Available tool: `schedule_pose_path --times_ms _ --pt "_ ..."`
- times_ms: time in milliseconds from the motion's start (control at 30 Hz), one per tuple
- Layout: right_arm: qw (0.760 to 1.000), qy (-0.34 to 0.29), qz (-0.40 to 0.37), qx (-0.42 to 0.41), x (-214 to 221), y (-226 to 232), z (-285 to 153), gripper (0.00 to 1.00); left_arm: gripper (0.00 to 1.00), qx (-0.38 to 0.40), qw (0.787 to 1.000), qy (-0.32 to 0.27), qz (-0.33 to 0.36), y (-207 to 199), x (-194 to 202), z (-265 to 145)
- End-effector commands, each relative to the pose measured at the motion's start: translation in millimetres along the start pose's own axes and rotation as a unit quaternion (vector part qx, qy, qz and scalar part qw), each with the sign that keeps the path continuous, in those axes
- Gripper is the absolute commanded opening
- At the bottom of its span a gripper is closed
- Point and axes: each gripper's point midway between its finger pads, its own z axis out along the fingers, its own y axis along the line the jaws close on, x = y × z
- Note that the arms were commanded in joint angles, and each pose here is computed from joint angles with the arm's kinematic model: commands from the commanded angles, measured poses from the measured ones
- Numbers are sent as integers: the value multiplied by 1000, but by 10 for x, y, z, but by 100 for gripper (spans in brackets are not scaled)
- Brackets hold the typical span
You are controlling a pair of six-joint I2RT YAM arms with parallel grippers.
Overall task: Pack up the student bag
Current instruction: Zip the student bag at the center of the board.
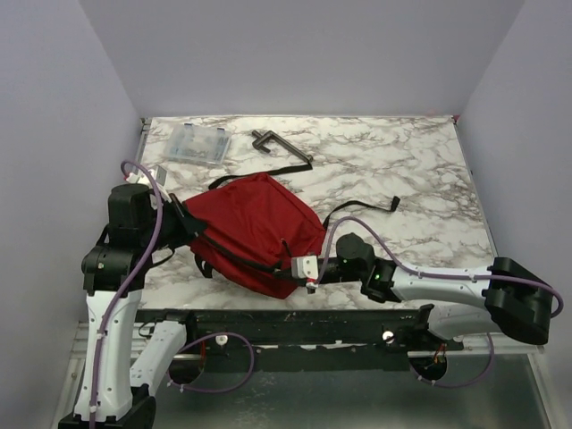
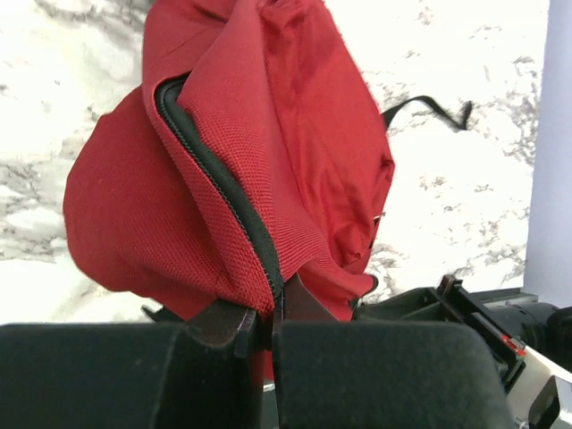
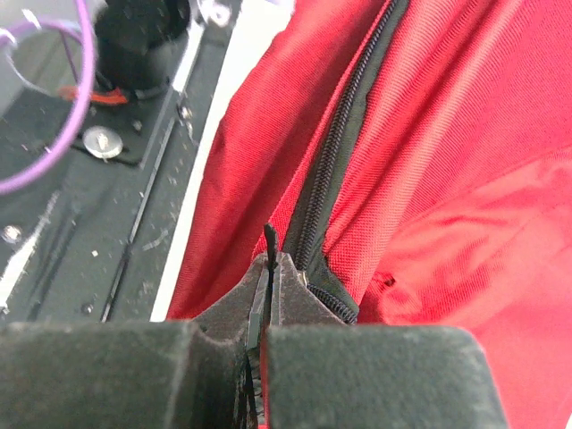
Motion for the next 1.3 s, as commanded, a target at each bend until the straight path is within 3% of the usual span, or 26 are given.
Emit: schedule_pose_path --times_ms 0,100,333,533,800,867,1067,1133,1200,1267 --pt "989 -39 94 -104 3 554 -57 1 0 41 976 -210 42 -420 -1027 -512" --pt "979 -143 66 -125 -436 504 18 1 0 71 974 -212 40 -599 -1106 -614" --pt "962 -232 37 -140 -938 247 263 4 0 108 965 -236 46 -935 -1372 -966" --pt "941 -311 107 -82 -1409 -134 282 8 0 166 961 -218 29 -1230 -1421 -1111" --pt "927 -355 102 -64 -1871 -364 156 9 0 172 958 -229 10 -1288 -1485 -1210" --pt "925 -362 94 -69 -1936 -357 121 4 0 164 956 -242 4 -1260 -1503 -1261" --pt "920 -369 130 -8 -1718 -350 -72 1 0 139 953 -268 13 -1145 -1484 -1338" --pt "926 -347 147 23 -1694 -455 -99 1 0 159 958 -237 28 -1203 -1414 -1220" --pt "937 -317 139 57 -1714 -592 -139 1 0 211 964 -161 31 -1371 -1299 -990" --pt "944 -292 127 90 -1704 -687 -220 1 0 293 953 -69 22 -1631 -1166 -790"
